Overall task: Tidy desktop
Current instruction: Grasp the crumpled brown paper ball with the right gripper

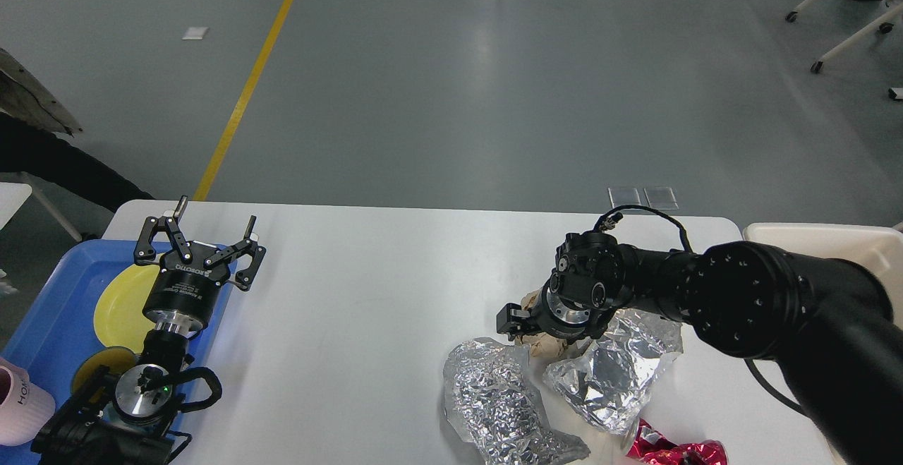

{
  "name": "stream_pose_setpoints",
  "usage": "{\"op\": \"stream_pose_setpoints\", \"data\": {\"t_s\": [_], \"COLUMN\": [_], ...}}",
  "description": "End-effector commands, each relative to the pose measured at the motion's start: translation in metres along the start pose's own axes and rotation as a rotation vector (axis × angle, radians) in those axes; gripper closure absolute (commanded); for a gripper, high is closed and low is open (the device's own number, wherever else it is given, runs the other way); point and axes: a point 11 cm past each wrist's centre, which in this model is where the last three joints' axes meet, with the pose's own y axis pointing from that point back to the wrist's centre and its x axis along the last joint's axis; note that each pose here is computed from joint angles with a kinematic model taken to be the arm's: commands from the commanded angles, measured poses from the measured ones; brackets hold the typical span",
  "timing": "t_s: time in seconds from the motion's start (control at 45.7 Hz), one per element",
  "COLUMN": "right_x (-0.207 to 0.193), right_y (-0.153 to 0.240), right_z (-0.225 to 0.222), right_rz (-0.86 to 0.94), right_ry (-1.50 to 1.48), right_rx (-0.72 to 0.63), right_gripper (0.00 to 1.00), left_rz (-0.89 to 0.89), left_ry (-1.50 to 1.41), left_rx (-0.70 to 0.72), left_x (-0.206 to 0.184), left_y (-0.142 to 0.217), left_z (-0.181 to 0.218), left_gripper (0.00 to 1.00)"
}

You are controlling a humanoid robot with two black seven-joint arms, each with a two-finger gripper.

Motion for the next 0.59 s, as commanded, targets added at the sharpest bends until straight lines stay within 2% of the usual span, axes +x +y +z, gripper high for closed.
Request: {"op": "stream_pose_setpoints", "data": {"t_s": [0.0, 0.197, 0.328, 0.372, 0.438, 0.525, 0.547, 0.569], "right_x": [-0.0034, -0.007, -0.0069, -0.0082, -0.009, -0.0122, -0.0128, -0.0131], "right_y": [-0.0085, -0.0127, -0.0129, -0.0138, -0.0142, -0.0149, -0.0147, -0.0147], "right_z": [0.0006, 0.0012, 0.0027, 0.0031, 0.0027, 0.0012, 0.0011, -0.0002], "right_rz": [0.055, 0.065, 0.066, 0.063, 0.059, 0.048, 0.045, 0.044], "right_ry": [-0.038, -0.044, -0.05, -0.052, -0.061, -0.065, -0.066, -0.066], "right_rx": [0.011, 0.01, 0.008, 0.008, 0.012, 0.015, 0.017, 0.019], "right_gripper": [0.1, 0.1, 0.28, 0.37, 0.55, 0.94, 1.0, 1.0], "left_rz": [0.0, 0.0, 0.0, 0.0, 0.0, 0.0, 0.0, 0.0], "left_ry": [0.0, 0.0, 0.0, 0.0, 0.0, 0.0, 0.0, 0.0], "left_rx": [0.0, 0.0, 0.0, 0.0, 0.0, 0.0, 0.0, 0.0], "left_x": [0.0, 0.0, 0.0, 0.0, 0.0, 0.0, 0.0, 0.0], "left_y": [0.0, 0.0, 0.0, 0.0, 0.0, 0.0, 0.0, 0.0], "left_z": [0.0, 0.0, 0.0, 0.0, 0.0, 0.0, 0.0, 0.0], "left_gripper": [0.03, 0.03, 0.03, 0.03, 0.03, 0.03, 0.03, 0.03]}}
